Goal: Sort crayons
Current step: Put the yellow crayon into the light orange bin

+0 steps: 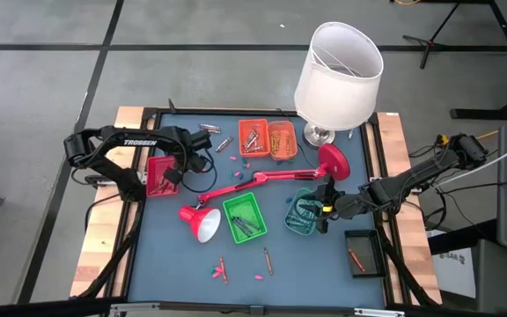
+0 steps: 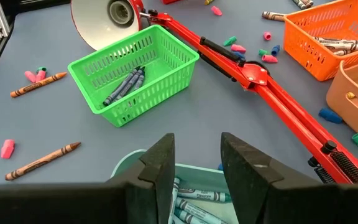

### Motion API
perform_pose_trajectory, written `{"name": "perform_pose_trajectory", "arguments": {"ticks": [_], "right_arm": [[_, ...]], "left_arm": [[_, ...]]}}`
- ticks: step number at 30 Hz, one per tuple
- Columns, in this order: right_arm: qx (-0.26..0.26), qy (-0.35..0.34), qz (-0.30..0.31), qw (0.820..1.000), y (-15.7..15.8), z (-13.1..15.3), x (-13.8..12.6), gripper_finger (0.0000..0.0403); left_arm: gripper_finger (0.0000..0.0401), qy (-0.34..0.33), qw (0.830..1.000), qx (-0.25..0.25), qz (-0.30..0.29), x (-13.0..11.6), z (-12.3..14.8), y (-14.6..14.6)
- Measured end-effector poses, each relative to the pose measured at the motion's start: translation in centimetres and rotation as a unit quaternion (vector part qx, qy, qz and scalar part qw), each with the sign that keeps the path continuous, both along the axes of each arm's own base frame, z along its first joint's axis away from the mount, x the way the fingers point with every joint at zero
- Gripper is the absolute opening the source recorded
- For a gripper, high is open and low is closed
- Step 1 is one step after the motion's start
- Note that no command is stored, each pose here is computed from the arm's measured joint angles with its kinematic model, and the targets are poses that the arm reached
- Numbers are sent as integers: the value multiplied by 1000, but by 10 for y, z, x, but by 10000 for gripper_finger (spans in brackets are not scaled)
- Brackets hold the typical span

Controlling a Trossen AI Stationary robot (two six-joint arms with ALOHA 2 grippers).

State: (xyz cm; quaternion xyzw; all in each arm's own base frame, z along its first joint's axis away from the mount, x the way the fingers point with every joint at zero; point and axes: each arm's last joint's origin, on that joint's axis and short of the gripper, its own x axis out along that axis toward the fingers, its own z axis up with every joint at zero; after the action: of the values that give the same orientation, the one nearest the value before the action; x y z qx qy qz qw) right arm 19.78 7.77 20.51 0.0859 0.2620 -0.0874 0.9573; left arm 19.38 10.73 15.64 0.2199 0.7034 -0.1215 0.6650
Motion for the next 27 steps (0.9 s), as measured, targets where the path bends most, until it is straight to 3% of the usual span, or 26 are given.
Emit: {"name": "perform_pose_trajectory", "arguments": {"ticks": [19,27], "right_arm": [[0,0,0,1000,0,0,0,127],[0,0,0,1000,0,0,0,127]], "left_arm": [[71,-3,1000,-16,-26,0,0,-1],[71,1,999,-19,-25,-9,-17,-6]]}}
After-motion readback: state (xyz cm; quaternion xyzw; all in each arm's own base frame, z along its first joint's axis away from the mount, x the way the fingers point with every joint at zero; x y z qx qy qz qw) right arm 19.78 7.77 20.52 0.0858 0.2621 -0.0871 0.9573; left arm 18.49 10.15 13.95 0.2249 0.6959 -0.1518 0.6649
